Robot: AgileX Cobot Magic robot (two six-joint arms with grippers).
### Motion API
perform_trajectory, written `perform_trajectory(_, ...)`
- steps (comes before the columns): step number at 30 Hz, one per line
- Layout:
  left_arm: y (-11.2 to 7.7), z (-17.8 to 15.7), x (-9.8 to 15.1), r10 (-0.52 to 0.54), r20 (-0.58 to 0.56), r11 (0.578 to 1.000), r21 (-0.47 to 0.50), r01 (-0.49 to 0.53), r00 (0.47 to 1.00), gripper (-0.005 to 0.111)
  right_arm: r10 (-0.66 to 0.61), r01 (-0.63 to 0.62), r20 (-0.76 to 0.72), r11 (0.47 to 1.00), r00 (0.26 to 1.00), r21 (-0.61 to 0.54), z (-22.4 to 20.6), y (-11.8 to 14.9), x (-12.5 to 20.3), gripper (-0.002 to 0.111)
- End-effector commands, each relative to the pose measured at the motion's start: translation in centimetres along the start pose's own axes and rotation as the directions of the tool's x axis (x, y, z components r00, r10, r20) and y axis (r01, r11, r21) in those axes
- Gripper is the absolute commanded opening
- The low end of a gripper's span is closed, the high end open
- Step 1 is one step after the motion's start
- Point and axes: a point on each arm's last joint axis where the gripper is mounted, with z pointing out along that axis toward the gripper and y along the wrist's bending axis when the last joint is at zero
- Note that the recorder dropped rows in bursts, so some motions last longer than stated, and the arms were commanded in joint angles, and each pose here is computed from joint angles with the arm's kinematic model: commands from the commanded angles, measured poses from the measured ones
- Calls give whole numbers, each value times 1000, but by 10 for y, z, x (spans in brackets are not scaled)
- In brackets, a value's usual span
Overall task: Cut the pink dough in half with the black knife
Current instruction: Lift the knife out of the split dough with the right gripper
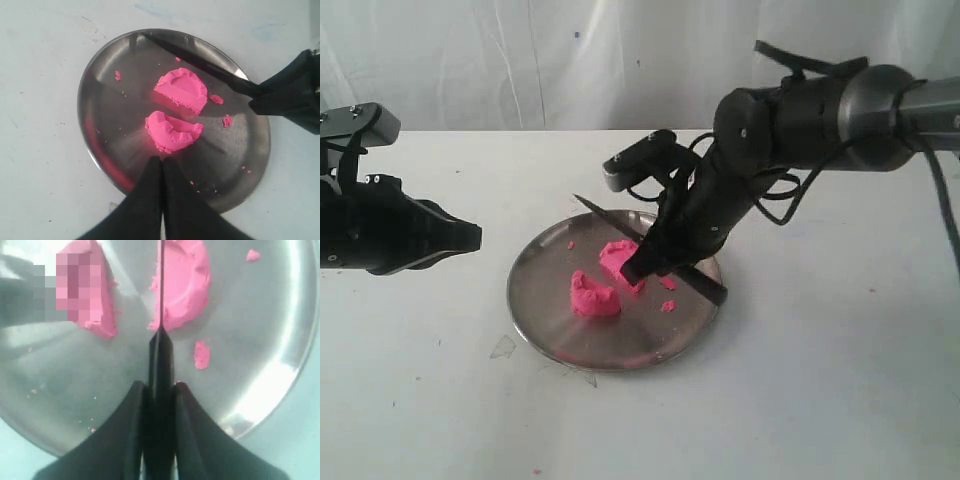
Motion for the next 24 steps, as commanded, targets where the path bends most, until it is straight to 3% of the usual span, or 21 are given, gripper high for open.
perform_trajectory(1,-2,-3,-2,-23,12,1000,16,23,1000,0,-63,62,5,996,998,57,-31,-2,-1,0)
perform_trajectory(6,-2,-3,-2,-23,13,1000,15,23,1000,0,73,-74,15,991,997,109,-24,-28,4,0)
perform_trajectory(10,-2,-3,-2,-23,13,1000,15,23,1000,0,213,-213,12,973,977,87,0,-42,10,0)
perform_trajectory(18,-2,-3,-2,-23,12,1000,17,23,1000,0,160,-166,65,981,985,104,13,-46,6,0)
perform_trajectory(24,-2,-3,-2,-27,13,999,18,27,1000,0,208,-213,70,974,976,75,21,-47,1,0)
